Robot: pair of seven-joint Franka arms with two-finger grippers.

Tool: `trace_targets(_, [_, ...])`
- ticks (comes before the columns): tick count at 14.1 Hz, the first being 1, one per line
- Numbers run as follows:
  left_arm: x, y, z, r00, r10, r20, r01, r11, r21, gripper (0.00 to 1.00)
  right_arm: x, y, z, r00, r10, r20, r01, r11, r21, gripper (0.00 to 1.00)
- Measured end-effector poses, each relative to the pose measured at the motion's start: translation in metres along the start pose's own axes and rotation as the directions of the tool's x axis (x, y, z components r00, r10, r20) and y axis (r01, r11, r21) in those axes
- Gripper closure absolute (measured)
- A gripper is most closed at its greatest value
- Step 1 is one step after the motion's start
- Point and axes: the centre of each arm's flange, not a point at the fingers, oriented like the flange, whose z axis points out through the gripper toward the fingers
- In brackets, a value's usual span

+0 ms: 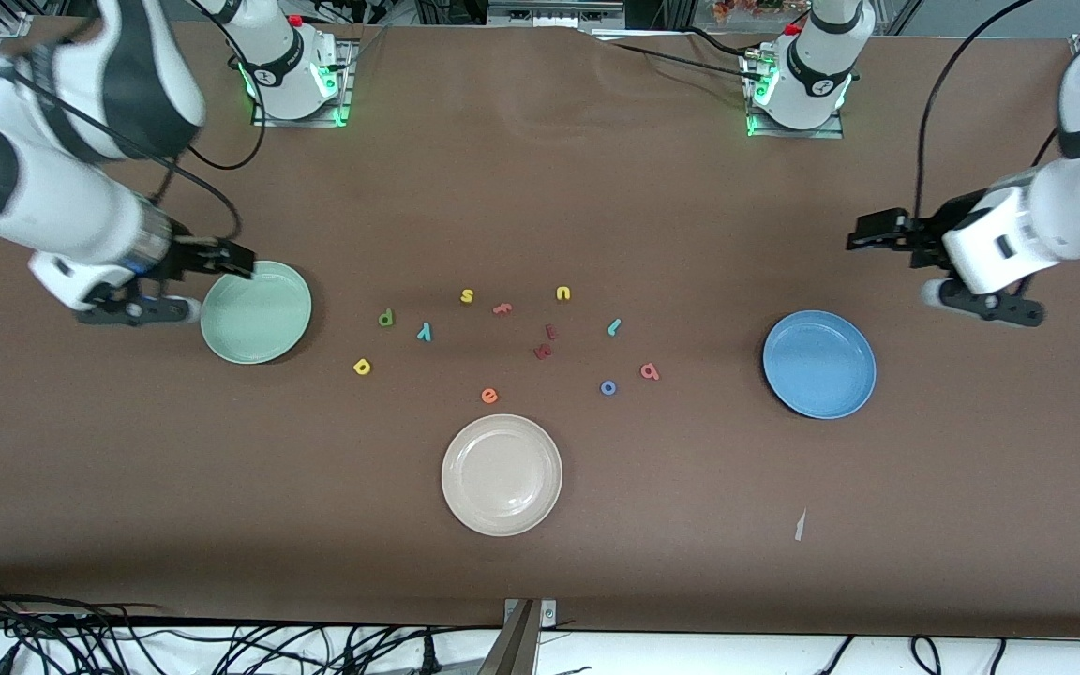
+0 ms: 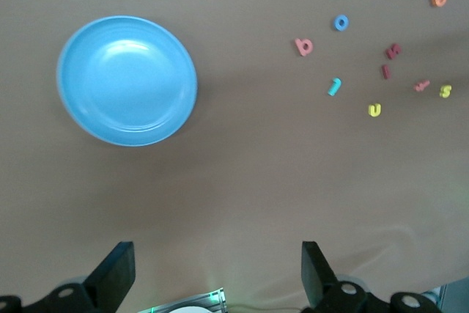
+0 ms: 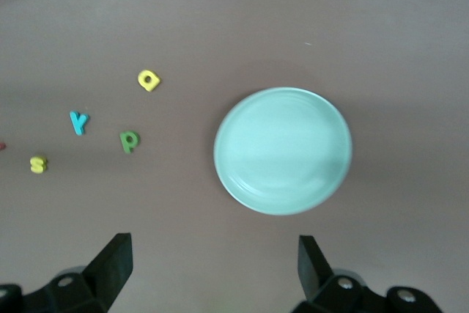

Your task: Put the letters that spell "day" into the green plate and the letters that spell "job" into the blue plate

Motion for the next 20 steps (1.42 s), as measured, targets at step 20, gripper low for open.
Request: trace_targets(20, [0.065, 0.202, 0.307, 0.876, 0.463, -0.135, -0.433, 0.878, 0.202, 0.0, 0.055, -0.101, 0.25, 0.842, 0.511, -0.172, -0.495, 0.859, 0.131, 0.26])
